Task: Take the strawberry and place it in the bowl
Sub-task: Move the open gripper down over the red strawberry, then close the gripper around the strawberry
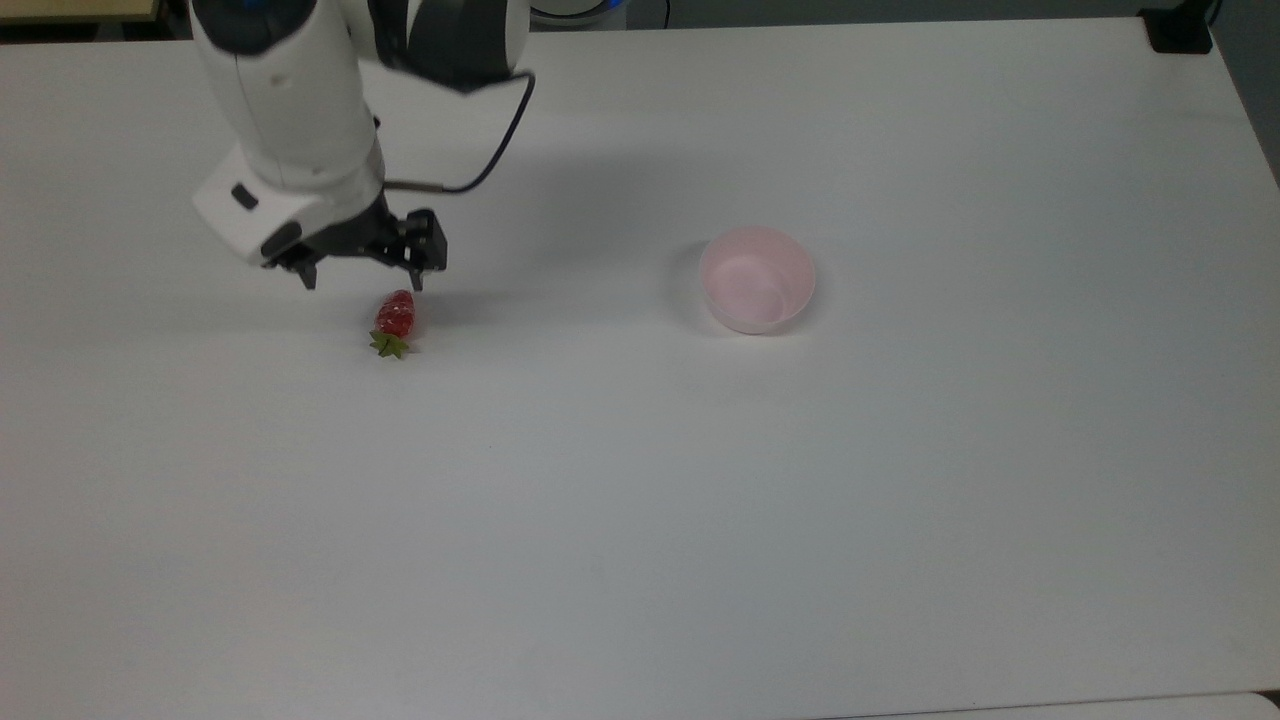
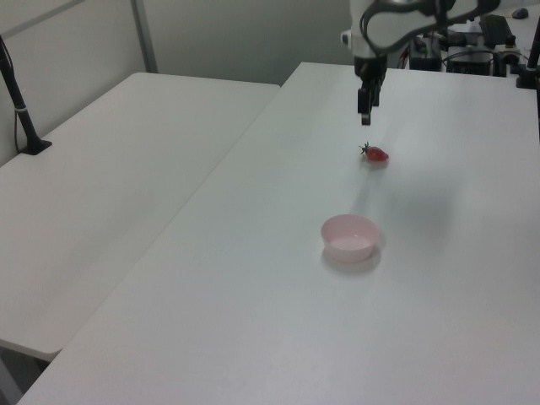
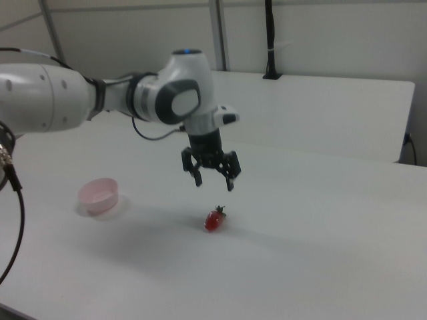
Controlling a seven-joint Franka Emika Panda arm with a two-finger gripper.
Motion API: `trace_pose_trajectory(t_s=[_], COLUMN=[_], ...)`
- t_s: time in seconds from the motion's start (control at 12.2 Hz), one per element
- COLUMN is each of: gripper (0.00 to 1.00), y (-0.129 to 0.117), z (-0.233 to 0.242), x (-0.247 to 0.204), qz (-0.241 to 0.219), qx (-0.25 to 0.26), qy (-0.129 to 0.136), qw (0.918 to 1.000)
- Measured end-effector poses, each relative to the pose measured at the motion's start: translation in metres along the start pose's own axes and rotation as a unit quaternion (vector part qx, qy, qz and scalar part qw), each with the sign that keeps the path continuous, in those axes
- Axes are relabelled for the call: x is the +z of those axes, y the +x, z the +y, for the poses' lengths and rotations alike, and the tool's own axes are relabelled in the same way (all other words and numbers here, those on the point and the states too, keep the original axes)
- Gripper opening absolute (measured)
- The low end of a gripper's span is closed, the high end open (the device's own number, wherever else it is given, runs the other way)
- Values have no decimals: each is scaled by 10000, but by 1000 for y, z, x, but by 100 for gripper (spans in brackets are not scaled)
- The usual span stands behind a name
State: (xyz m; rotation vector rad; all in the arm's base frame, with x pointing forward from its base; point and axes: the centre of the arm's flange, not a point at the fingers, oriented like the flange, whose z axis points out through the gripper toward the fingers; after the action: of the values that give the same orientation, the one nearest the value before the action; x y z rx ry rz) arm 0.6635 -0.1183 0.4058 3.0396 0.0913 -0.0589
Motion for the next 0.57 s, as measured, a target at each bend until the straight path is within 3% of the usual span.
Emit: trace_pose_trajectory(t_s=[0.57], gripper=[95], y=[-5], z=[-11], x=[77], qz=[-476], qx=[-93], qy=[12], qw=[9988])
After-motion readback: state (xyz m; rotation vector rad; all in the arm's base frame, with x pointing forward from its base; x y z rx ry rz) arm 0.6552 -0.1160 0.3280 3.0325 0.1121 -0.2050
